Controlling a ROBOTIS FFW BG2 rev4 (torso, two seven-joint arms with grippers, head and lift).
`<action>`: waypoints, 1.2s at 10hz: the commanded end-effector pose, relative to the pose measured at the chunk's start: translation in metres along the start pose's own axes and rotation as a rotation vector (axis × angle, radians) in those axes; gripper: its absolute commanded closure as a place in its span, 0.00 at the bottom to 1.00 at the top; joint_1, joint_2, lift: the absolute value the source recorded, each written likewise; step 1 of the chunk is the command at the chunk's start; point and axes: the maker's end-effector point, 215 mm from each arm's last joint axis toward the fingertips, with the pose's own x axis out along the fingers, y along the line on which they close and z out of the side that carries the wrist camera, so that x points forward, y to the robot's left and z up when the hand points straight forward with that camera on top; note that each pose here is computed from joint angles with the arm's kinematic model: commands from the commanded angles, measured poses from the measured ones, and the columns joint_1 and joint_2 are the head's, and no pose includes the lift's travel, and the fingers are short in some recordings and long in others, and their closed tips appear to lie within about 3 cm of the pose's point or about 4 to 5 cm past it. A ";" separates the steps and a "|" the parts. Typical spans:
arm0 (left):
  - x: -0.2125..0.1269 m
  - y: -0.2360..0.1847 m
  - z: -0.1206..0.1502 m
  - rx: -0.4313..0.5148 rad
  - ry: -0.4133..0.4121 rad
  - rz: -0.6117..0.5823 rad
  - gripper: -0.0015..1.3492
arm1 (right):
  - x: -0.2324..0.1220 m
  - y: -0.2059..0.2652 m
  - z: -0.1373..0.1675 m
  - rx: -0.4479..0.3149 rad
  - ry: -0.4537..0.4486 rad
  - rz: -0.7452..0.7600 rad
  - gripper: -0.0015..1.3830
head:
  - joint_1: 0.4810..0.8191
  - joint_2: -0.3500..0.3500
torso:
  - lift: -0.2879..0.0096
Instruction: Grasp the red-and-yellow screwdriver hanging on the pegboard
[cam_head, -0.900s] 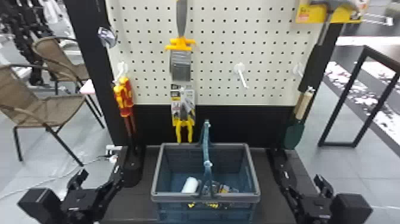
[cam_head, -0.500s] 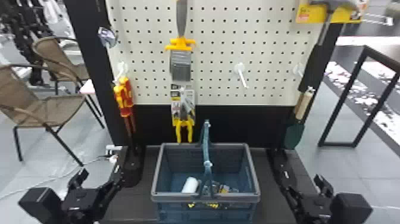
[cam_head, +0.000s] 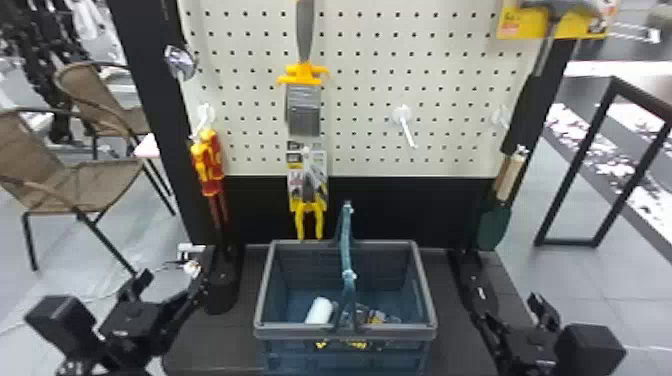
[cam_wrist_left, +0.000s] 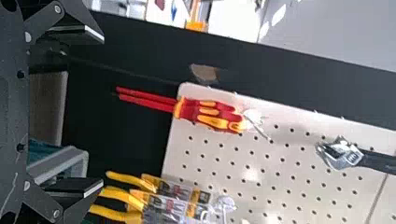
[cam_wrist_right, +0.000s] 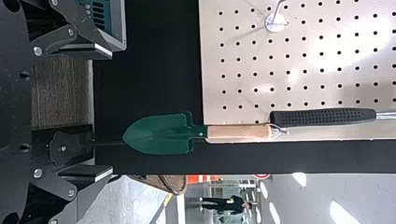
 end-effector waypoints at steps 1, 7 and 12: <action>0.013 0.018 0.020 0.041 0.001 -0.032 0.16 | 0.000 0.000 0.000 0.000 0.000 0.000 0.29 | 0.20 0.50 | 0.63; 0.039 0.066 0.066 0.079 -0.056 -0.155 0.16 | 0.000 0.001 -0.001 0.000 0.001 0.003 0.29 | 0.20 0.50 | 0.63; 0.095 0.031 0.081 0.146 0.045 -0.362 0.16 | 0.001 0.005 0.000 -0.004 0.000 0.016 0.29 | 0.20 0.50 | 0.63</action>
